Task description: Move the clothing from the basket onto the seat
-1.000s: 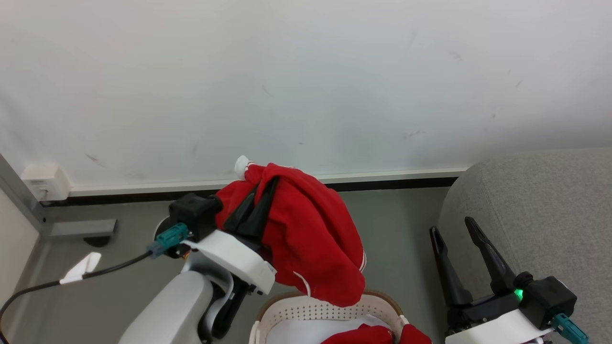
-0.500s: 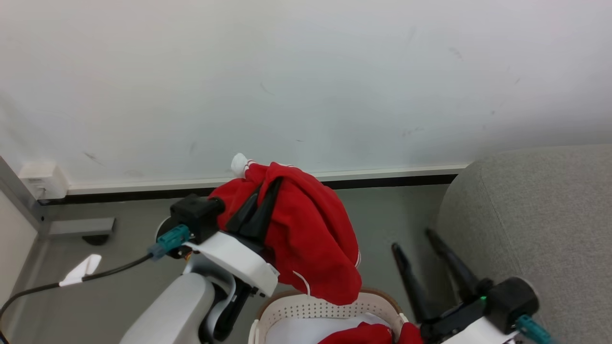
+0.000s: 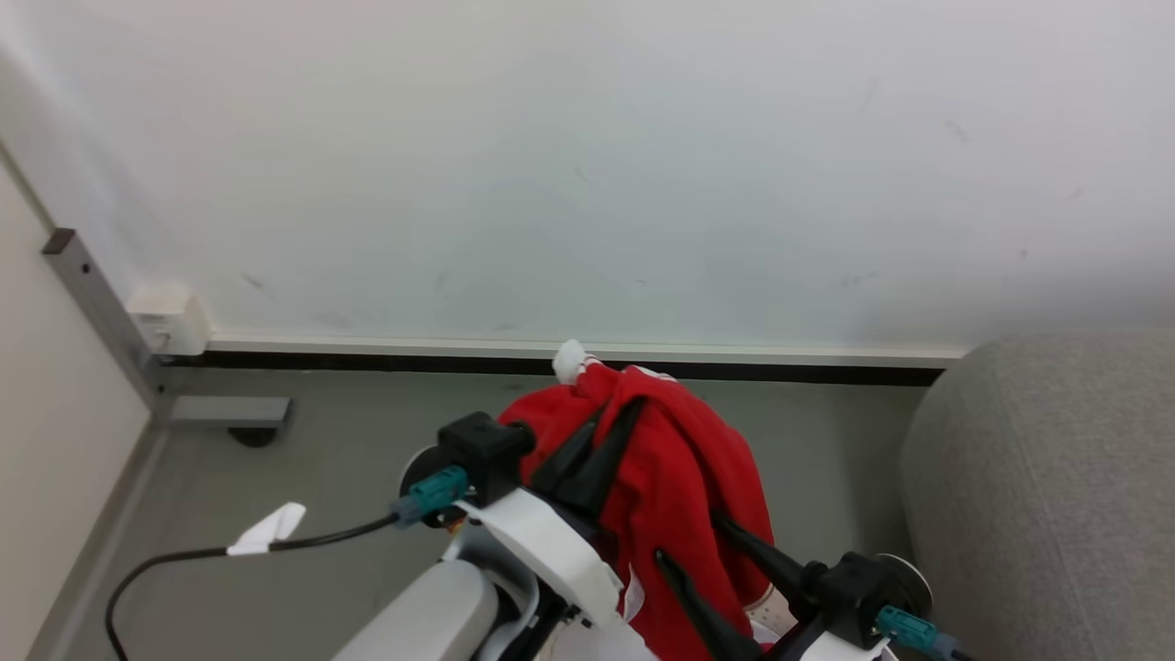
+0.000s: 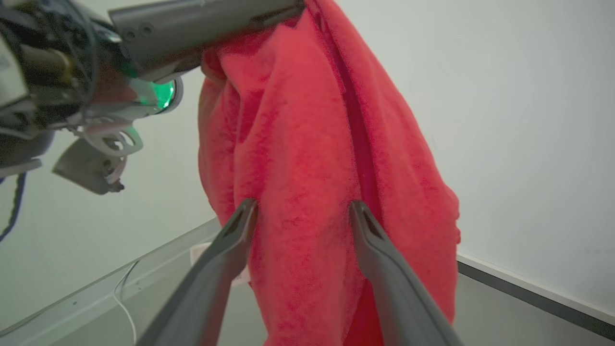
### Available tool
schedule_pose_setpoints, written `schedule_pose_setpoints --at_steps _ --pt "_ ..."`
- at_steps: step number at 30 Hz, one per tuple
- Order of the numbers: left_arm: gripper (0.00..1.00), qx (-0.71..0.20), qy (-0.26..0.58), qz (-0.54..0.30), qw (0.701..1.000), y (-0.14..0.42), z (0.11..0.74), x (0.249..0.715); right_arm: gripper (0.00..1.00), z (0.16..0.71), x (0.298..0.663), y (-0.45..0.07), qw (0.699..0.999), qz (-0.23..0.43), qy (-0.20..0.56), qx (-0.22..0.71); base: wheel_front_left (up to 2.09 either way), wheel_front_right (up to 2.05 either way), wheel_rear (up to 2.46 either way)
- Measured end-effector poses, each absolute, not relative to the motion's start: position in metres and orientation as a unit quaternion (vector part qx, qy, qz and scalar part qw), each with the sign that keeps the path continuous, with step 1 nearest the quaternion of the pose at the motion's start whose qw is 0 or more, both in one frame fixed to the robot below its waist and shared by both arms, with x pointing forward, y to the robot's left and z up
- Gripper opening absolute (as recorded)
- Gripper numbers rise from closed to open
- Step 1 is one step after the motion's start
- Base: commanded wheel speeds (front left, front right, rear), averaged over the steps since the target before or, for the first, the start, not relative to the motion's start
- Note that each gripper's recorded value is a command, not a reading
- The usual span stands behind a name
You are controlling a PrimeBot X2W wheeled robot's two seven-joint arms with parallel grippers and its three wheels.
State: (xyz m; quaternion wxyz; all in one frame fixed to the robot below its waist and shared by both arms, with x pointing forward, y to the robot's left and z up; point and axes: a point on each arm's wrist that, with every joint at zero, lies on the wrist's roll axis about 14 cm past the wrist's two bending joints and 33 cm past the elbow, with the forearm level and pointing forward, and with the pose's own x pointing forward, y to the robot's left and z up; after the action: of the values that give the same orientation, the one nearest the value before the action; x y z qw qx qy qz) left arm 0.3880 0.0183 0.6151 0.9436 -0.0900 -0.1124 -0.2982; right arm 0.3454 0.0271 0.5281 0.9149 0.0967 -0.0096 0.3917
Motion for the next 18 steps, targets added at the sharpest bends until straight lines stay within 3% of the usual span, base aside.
schedule_pose_setpoints --at_steps 6,13,14,16,18 --pt "0.0 -0.077 -0.101 -0.312 0.942 0.012 0.607 0.37 1.0 0.512 0.343 0.053 0.9 0.43 0.024 0.074 0.0 0.0 0.0" --pt "0.0 -0.081 -0.093 -0.316 0.941 0.009 0.602 0.355 1.0 0.513 0.352 0.066 0.9 0.43 0.026 0.07 0.0 0.0 0.0" --pt "0.0 -0.081 -0.092 -0.315 0.941 0.01 0.602 0.355 0.72 0.513 0.352 0.069 0.899 0.433 0.025 0.07 0.0 0.0 0.0" --pt "0.0 -0.082 -0.092 -0.312 0.942 0.012 0.601 0.353 0.0 0.513 0.35 0.072 0.897 0.437 0.025 0.067 0.0 0.0 0.0" --pt "0.0 -0.082 -0.092 -0.308 0.943 0.015 0.602 0.353 0.0 0.514 0.35 0.075 0.896 0.439 0.024 0.067 0.0 0.0 0.0"
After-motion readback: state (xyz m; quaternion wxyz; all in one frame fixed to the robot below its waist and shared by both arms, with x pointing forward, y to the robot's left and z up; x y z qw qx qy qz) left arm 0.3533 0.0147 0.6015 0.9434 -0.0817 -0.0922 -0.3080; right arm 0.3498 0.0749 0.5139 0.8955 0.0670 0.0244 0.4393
